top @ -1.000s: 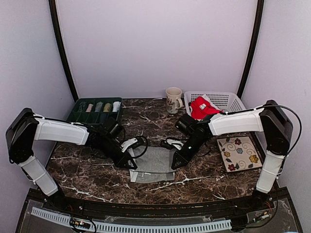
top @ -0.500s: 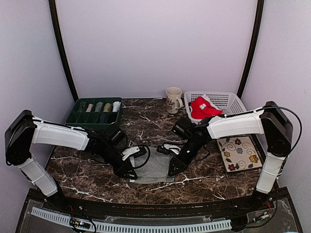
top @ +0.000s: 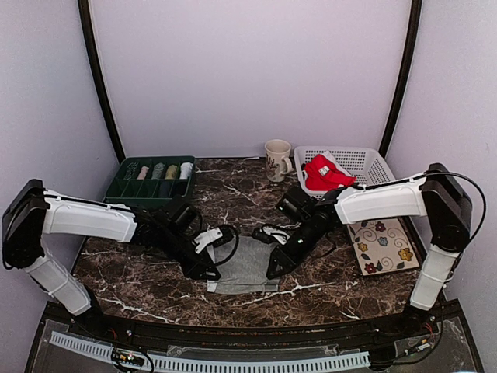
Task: Roll the underwear
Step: Fold the underwear at the center of the board, then smooth out the underwear at the center of the board.
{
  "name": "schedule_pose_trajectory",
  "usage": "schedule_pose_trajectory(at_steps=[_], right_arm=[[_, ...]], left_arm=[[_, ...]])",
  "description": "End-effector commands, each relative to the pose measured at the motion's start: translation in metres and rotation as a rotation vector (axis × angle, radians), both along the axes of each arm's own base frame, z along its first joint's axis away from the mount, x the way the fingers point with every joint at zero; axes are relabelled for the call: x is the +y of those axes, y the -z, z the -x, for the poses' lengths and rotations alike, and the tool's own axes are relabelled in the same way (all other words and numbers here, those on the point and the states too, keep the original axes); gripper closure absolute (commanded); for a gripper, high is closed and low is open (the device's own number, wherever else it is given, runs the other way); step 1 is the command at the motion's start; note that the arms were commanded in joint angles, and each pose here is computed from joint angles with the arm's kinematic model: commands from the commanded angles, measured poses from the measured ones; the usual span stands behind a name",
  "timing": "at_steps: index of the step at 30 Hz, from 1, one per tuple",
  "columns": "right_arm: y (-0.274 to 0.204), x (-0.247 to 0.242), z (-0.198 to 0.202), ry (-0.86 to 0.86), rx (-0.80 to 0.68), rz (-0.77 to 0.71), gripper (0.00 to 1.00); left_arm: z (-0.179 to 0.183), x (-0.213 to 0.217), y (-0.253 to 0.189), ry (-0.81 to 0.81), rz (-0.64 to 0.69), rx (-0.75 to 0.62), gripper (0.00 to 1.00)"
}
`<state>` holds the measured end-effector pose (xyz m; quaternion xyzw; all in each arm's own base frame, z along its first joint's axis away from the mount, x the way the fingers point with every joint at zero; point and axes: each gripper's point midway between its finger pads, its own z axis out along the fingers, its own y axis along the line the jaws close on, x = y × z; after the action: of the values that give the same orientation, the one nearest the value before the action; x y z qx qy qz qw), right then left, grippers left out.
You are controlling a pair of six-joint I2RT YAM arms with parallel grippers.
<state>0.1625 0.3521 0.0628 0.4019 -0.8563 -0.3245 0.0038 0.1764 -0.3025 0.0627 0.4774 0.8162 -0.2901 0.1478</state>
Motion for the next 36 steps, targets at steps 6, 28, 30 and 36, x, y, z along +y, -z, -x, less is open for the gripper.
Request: schedule_pose_trajectory(at_steps=[6, 28, 30, 36], right_arm=[[0.013, 0.003, 0.013, -0.032, 0.038, 0.006, 0.83], [-0.012, 0.005, 0.032, -0.022, 0.002, -0.051, 0.83], [-0.017, 0.015, 0.020, 0.021, -0.026, -0.060, 0.83], [0.000, 0.015, -0.007, 0.143, -0.050, 0.008, 0.90]], left_arm=[[0.000, -0.005, 0.020, -0.041, -0.021, 0.067, 0.73], [0.037, 0.005, 0.009, 0.084, -0.052, -0.042, 0.79], [0.031, -0.006, -0.009, 0.079, 0.024, -0.081, 0.79], [0.000, -0.041, -0.028, -0.034, 0.114, -0.119, 0.77]])
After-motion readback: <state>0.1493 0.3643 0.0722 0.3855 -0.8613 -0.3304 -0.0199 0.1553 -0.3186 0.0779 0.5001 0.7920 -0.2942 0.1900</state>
